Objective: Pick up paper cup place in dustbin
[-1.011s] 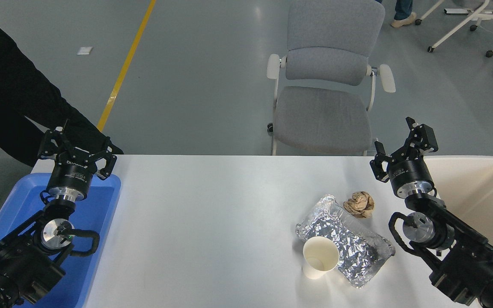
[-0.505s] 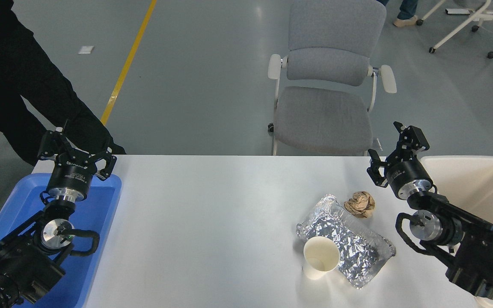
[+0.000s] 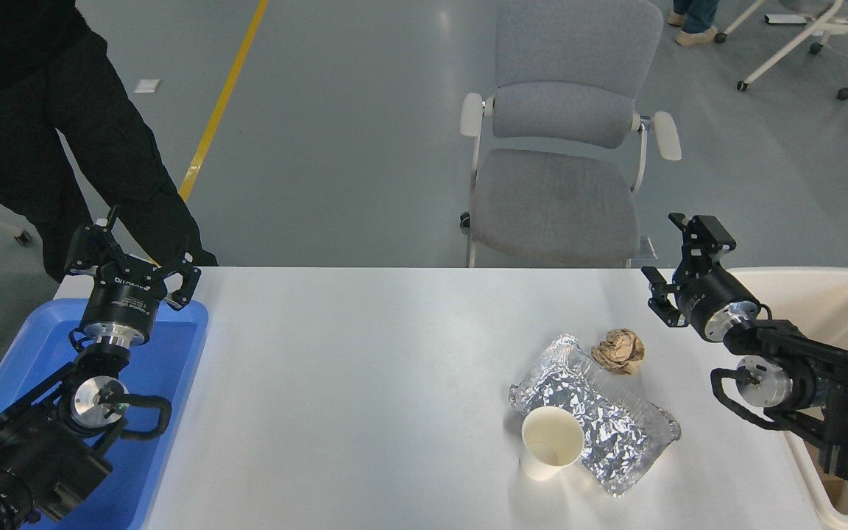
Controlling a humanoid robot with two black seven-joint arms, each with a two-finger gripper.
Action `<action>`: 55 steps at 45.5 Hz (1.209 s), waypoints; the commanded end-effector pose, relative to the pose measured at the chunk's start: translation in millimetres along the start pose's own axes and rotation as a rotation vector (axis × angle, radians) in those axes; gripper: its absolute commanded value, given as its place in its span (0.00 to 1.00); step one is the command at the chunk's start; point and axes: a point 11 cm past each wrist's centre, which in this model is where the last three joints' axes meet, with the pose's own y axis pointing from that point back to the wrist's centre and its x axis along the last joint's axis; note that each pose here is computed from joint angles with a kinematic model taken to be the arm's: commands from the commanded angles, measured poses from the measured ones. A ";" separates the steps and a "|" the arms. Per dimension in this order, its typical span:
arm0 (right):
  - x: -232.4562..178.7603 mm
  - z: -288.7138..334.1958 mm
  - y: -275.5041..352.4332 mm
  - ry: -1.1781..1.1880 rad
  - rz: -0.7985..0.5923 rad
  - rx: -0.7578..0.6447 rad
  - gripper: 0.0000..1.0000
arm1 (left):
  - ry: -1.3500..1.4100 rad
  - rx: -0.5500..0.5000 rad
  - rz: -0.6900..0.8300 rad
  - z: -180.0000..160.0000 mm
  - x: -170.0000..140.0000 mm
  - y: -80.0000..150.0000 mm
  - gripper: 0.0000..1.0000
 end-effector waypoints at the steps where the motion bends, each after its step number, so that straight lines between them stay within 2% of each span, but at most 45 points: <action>1: 7.1 -28.1 -0.2 0.281 -0.149 -0.100 1.00 | 0.001 0.000 -0.001 0.1 0.1 0.2 0.99; 8: -8.9 -41.6 -5.7 0.367 -0.255 -0.138 1.00 | 0.002 0.000 -0.002 0.1 -0.3 -0.1 0.99; 16: -31.4 -81.6 -3.3 0.380 -0.459 -0.173 1.00 | 0.002 0.000 -0.004 0.0 -0.5 0.0 0.99; 27: -87.4 -106.4 -6.7 0.509 -0.704 -0.276 1.00 | 0.002 0.000 -0.004 0.0 -0.5 0.0 0.99; 30: -107.6 -110.9 -7.0 0.594 -0.782 -0.328 1.00 | 0.002 0.000 -0.004 0.0 -0.5 0.0 0.99; 35: -137.7 -112.5 2.2 0.715 -0.939 -0.507 1.00 | 0.001 0.000 -0.003 0.1 0.0 0.2 0.99; 50: -140.8 -150.8 28.4 1.066 -0.824 -0.835 1.00 | 0.000 0.000 0.001 -0.1 0.8 0.7 0.99; 55: -152.1 -166.5 40.4 1.134 -0.817 -0.868 1.00 | 0.001 0.001 0.000 -0.3 0.4 0.6 0.99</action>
